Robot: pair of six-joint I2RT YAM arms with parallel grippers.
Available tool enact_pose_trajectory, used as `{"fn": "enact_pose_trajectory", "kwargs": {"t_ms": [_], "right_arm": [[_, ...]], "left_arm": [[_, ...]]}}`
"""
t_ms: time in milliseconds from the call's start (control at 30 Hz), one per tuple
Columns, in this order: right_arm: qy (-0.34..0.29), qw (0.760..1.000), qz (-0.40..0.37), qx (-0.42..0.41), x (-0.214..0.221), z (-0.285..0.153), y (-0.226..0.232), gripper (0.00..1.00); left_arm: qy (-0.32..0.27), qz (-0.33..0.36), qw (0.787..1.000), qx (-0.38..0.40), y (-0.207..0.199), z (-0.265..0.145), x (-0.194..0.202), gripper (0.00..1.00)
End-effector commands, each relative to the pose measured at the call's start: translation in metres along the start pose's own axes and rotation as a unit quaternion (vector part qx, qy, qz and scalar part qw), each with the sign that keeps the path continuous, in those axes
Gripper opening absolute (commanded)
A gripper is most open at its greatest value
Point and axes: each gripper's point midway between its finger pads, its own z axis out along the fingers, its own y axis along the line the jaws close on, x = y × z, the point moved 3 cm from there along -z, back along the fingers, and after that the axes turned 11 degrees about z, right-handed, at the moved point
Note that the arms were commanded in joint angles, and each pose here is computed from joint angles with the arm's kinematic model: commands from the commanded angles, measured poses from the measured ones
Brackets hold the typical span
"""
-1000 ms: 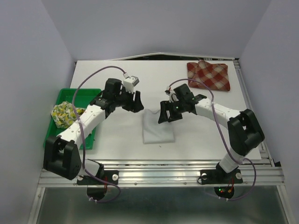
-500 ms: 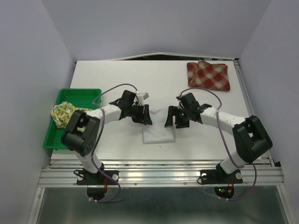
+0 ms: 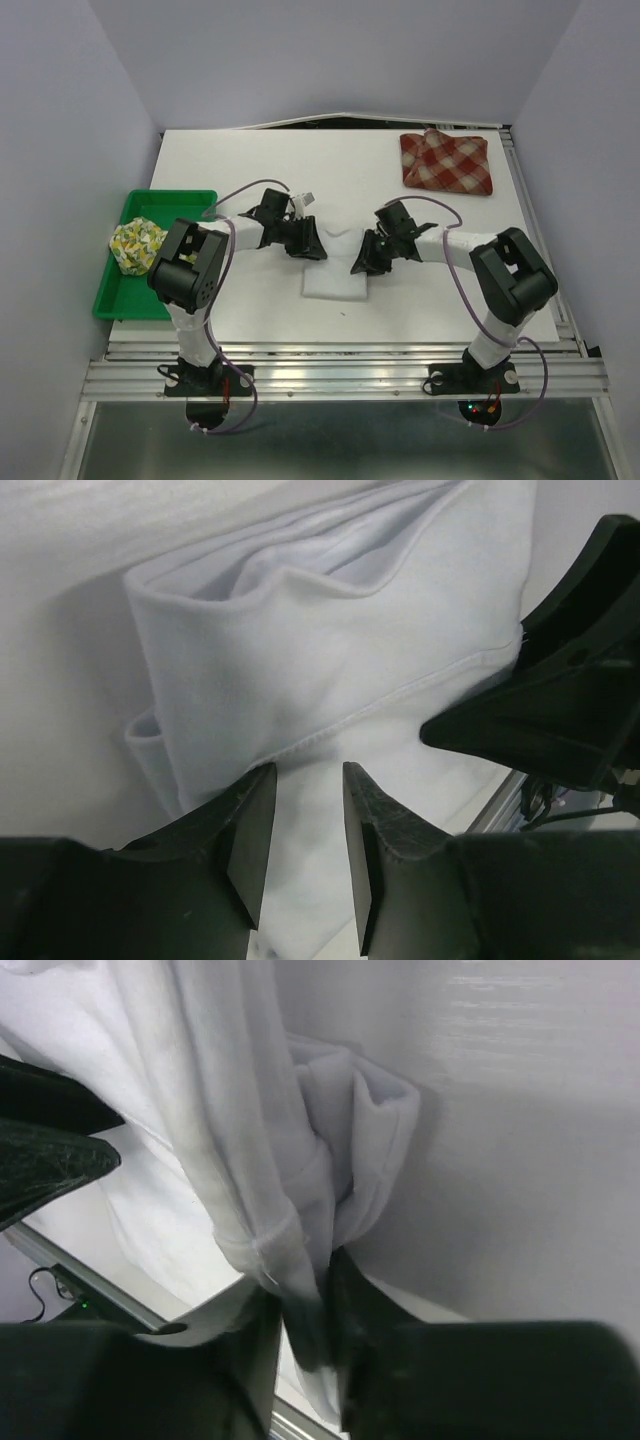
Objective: Fold and stack the skirts
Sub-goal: Neatly place the folded skirt to the corner
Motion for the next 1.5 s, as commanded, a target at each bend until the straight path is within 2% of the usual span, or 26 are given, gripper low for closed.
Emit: {"fn": "enact_pose_trajectory", "kwargs": {"t_ms": [0,33,100,167,200,233,333,400,433,533,600,633,800,967,1467], "right_arm": [[-0.039,0.999,0.010,0.032,-0.024,0.010,-0.011,0.20],[-0.066,0.997,-0.001,0.042,-0.040,0.007,-0.010,0.13],[-0.085,0.994,-0.004,0.068,-0.056,0.001,-0.017,0.07],[-0.113,0.989,-0.051,0.085,-0.077,-0.005,-0.007,0.01],[-0.124,0.985,-0.068,0.101,-0.086,-0.007,-0.006,0.01],[-0.132,0.978,-0.104,0.122,-0.096,-0.005,-0.010,0.01],[-0.172,0.964,-0.157,0.130,-0.134,-0.013,0.008,0.01],[-0.179,0.952,-0.197,0.149,-0.152,-0.009,0.007,0.01],[-0.205,0.945,-0.205,0.151,-0.171,-0.016,0.017,0.01],[-0.229,0.927,-0.245,0.167,-0.202,-0.013,0.027,0.00],[-0.234,0.914,-0.273,0.186,-0.221,-0.005,0.022,0.00],[-0.254,0.905,-0.285,0.189,-0.239,-0.012,0.031,0.00],[-0.279,0.882,-0.323,0.199,-0.285,-0.013,0.037,0.00],[-0.319,0.860,-0.338,0.210,-0.320,-0.040,0.051,0.00],[-0.371,0.832,-0.333,0.244,-0.364,-0.094,0.041,0.00]], "left_arm": [[-0.020,-0.005,1.000,-0.004,0.007,0.005,-0.016,0.42],[-0.027,-0.002,1.000,-0.006,0.008,0.003,-0.021,0.42],[-0.040,0.009,0.999,-0.016,0.011,0.000,-0.030,0.43],[-0.056,0.032,0.997,-0.037,0.012,-0.005,-0.046,0.50],[-0.062,0.055,0.995,-0.047,0.012,-0.008,-0.054,0.52],[-0.078,0.076,0.992,-0.056,0.008,-0.014,-0.069,0.58],[-0.084,0.133,0.981,-0.113,0.016,-0.029,-0.086,0.68],[-0.094,0.168,0.970,-0.146,0.014,-0.045,-0.100,0.73],[-0.103,0.193,0.963,-0.156,0.010,-0.055,-0.106,0.74],[-0.113,0.217,0.954,-0.176,0.005,-0.071,-0.112,0.81],[-0.121,0.241,0.945,-0.186,0.001,-0.083,-0.114,0.89],[-0.124,0.250,0.942,-0.188,-0.002,-0.089,-0.113,0.99],[-0.125,0.255,0.938,-0.196,-0.004,-0.098,-0.107,0.99],[-0.128,0.262,0.938,-0.187,-0.009,-0.102,-0.097,0.99],[-0.124,0.269,0.939,-0.174,-0.009,-0.099,-0.091,0.99]]}}
